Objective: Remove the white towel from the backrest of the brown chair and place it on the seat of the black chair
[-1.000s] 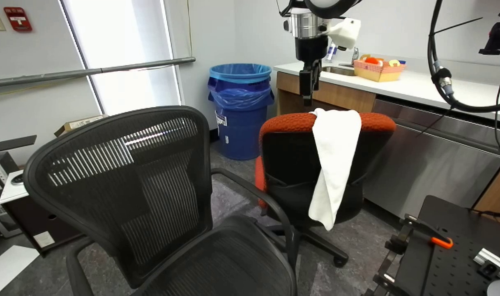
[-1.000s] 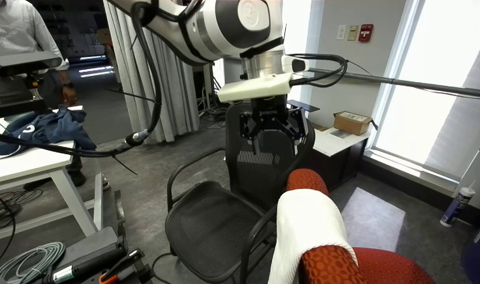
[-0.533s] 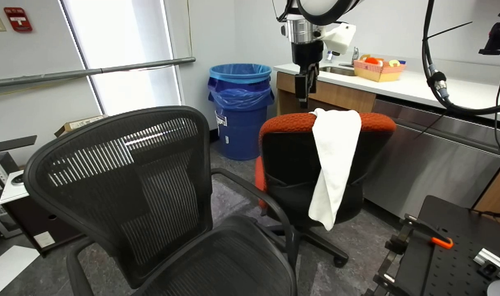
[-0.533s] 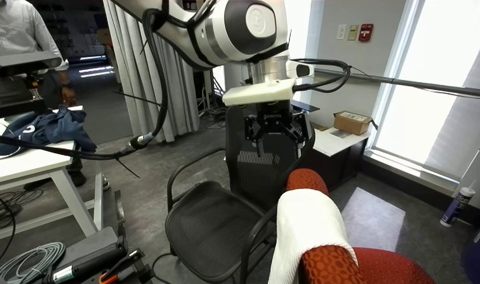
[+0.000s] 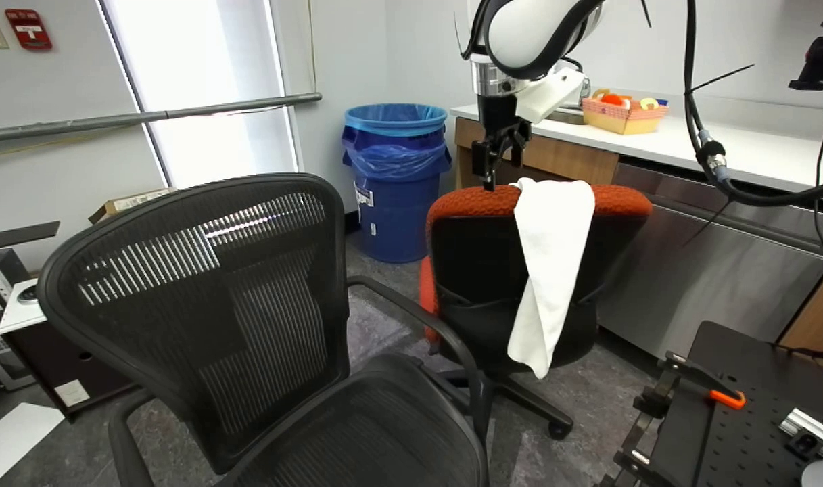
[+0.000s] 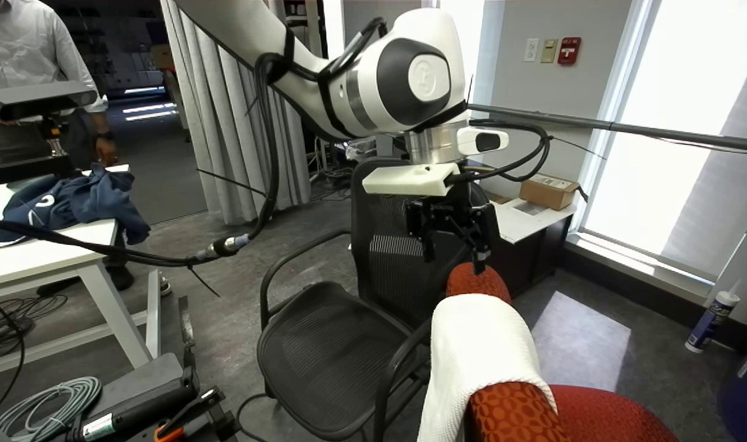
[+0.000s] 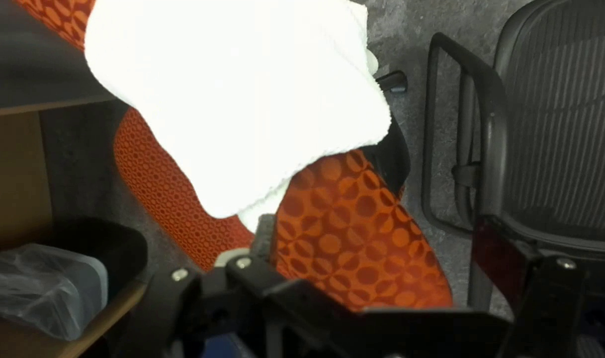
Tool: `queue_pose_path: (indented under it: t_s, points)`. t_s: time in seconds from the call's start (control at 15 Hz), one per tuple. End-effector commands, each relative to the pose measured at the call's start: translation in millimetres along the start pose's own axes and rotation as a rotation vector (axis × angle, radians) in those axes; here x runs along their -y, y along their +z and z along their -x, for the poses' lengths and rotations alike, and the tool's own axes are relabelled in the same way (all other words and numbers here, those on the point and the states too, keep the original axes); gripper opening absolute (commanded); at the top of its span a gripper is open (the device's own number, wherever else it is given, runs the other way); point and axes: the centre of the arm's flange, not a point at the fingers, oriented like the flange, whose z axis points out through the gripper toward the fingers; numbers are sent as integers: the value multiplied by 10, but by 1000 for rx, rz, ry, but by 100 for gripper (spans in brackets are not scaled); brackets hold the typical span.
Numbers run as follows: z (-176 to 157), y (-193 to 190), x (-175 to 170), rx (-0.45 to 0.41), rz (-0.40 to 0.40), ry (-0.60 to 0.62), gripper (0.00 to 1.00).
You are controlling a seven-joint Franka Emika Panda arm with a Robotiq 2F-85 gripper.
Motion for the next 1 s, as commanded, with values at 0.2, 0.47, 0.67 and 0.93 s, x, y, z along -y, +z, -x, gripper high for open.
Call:
queue_pose_path:
  t_s: [0.2, 0.47, 0.67, 0.93]
  points:
    - [-327, 264, -411, -17, 186, 192, 100]
    - [-299, 534, -718, 47, 297, 249, 100]
    - [-181, 712, -982, 155, 392, 298, 100]
    - [-45, 709, -1077, 293, 365, 301, 100]
